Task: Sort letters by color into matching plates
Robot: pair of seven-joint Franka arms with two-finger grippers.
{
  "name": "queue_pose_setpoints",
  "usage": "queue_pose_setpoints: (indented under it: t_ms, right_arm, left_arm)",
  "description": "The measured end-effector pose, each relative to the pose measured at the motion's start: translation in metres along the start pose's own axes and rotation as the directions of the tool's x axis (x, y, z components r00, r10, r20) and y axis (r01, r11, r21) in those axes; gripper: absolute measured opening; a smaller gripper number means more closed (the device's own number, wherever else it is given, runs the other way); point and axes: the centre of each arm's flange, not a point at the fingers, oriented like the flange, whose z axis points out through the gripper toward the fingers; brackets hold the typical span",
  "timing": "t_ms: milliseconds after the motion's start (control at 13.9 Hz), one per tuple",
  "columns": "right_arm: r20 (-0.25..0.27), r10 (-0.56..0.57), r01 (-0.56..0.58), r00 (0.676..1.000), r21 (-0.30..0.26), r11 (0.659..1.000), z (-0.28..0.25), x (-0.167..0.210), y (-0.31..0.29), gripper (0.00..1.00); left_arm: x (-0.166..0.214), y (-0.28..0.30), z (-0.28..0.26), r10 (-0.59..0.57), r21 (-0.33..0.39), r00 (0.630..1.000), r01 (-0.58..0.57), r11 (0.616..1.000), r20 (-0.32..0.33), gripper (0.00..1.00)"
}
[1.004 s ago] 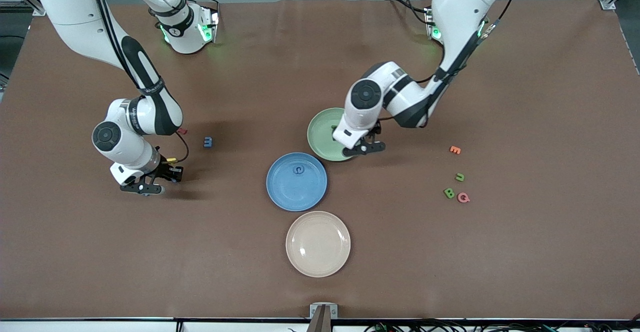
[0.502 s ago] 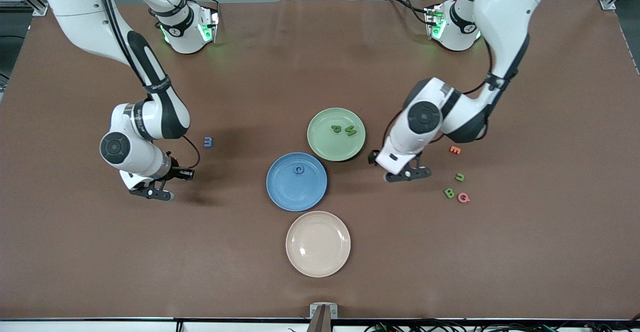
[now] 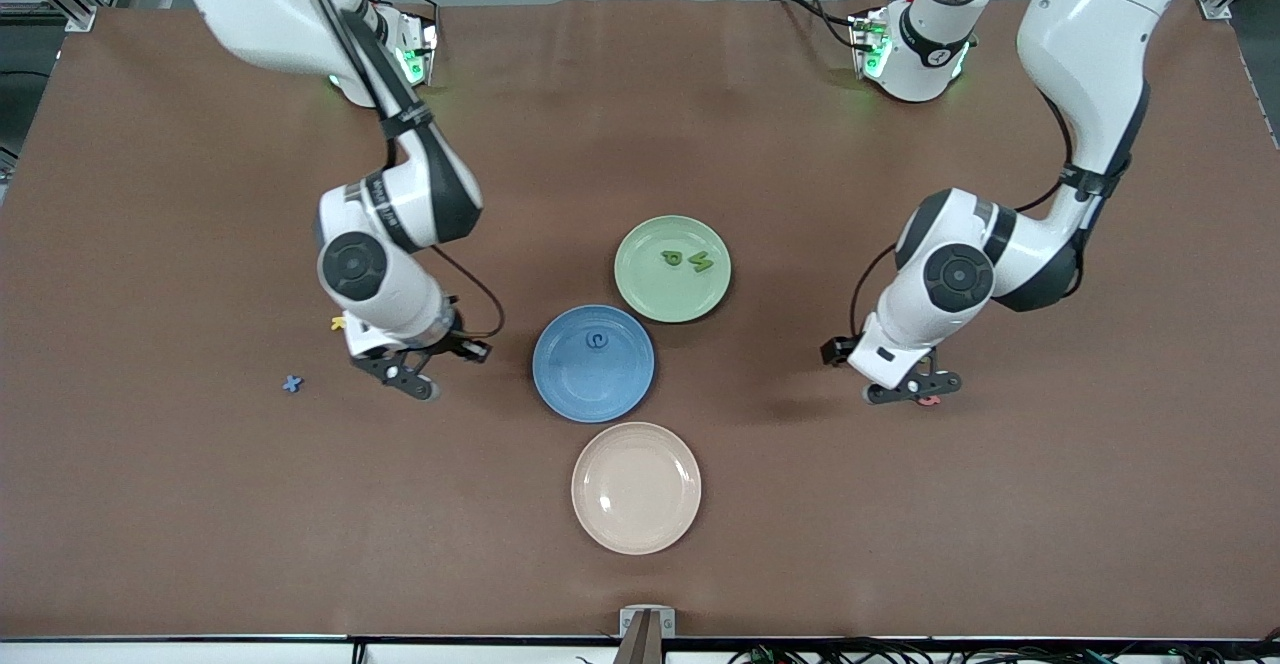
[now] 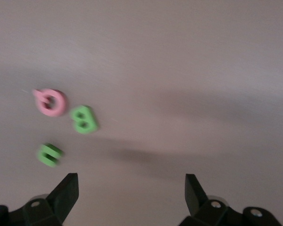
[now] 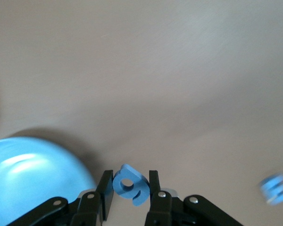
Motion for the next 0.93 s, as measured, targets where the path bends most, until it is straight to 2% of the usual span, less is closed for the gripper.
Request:
queue_pose_setpoints:
  t_ms: [143,430,860,932]
  right_arm:
    - [-0.003,0.078,-0.078,0.997,0.029,0.996,-0.003,-0.025,-0.040,0.35]
    - [-0.003,0.195,-0.195,0.981,0.037,0.980,0.033,-0.057,-0.097,0.35]
    - [-0.011,0.282,-0.281,0.959,0.069,0.957,0.080,-0.076,-0.151,0.35]
    - [-0.013,0.287,-0.285,0.958,0.073,0.956,0.087,-0.075,-0.156,0.35]
  left_arm:
    - [0.006,-0.017,0.014,-0.007,0.018,1.000,0.007,1.000,0.008,1.00]
    - [0.011,-0.026,0.041,0.003,0.012,1.000,-0.003,1.000,-0.001,1.00]
    - [0.025,-0.038,0.069,-0.022,-0.004,1.000,0.022,1.000,-0.003,0.97]
    - [0.027,-0.038,0.070,-0.024,-0.006,1.000,0.024,1.000,-0.005,0.92]
